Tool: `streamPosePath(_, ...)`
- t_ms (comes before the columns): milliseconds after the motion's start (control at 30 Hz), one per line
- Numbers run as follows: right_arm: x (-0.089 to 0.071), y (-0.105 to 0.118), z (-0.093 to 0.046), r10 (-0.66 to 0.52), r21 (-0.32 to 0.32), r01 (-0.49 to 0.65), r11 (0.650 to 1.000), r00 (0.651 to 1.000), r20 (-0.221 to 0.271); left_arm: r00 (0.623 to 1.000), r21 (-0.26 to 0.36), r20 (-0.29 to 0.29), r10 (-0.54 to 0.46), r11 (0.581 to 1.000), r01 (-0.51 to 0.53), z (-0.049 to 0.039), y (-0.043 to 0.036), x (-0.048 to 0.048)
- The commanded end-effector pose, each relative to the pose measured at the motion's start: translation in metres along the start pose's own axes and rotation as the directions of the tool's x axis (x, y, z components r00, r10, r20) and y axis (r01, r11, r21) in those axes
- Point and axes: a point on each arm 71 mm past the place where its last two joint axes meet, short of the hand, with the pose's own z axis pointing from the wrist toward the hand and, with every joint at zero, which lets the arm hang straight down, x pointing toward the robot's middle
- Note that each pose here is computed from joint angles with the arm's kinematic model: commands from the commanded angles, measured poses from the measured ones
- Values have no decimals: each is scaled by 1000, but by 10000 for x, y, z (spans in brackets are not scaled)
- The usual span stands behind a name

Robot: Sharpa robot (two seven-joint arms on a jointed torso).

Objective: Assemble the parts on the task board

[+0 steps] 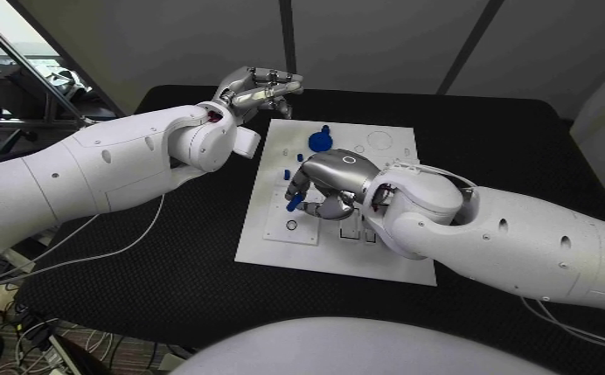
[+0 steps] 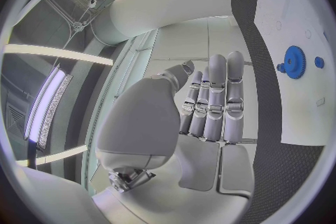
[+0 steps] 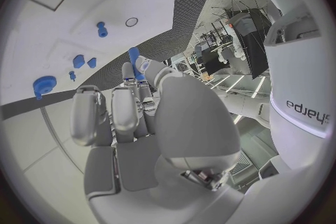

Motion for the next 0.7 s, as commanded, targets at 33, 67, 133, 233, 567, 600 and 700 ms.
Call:
streamPosePath(33, 92, 36, 42, 11, -43, -12, 999, 999, -30, 1000, 6, -18, -5, 1000, 5, 20, -13, 31)
streamPosePath(67, 124, 43, 54, 12, -45, -14, 999, 999, -39, 1000, 6, -19, -5, 1000, 5, 24, -12, 37)
streamPosePath(133, 175, 52, 72, 13, -48, -16, 999, 998, -57, 1000, 6, -20, -6, 1000, 6, 29, -11, 45)
streamPosePath(233, 242, 50, 95, 3, -46, -7, 999, 996, -88, 1000, 5, -21, -6, 1000, 6, 34, -9, 50)
streamPosePath(567, 345, 42, 128, -24, -39, 18, 999, 991, -133, 1000, 4, -22, -7, 1000, 7, 38, -7, 52)
streamPosePath(600, 347, 37, 128, -30, -35, 25, 999, 991, -133, 1000, 3, -22, -7, 1000, 7, 37, -7, 51)
streamPosePath(700, 345, 6, 123, -56, -12, 54, 998, 990, -126, 1000, 3, -21, -6, 1000, 6, 36, -7, 46)
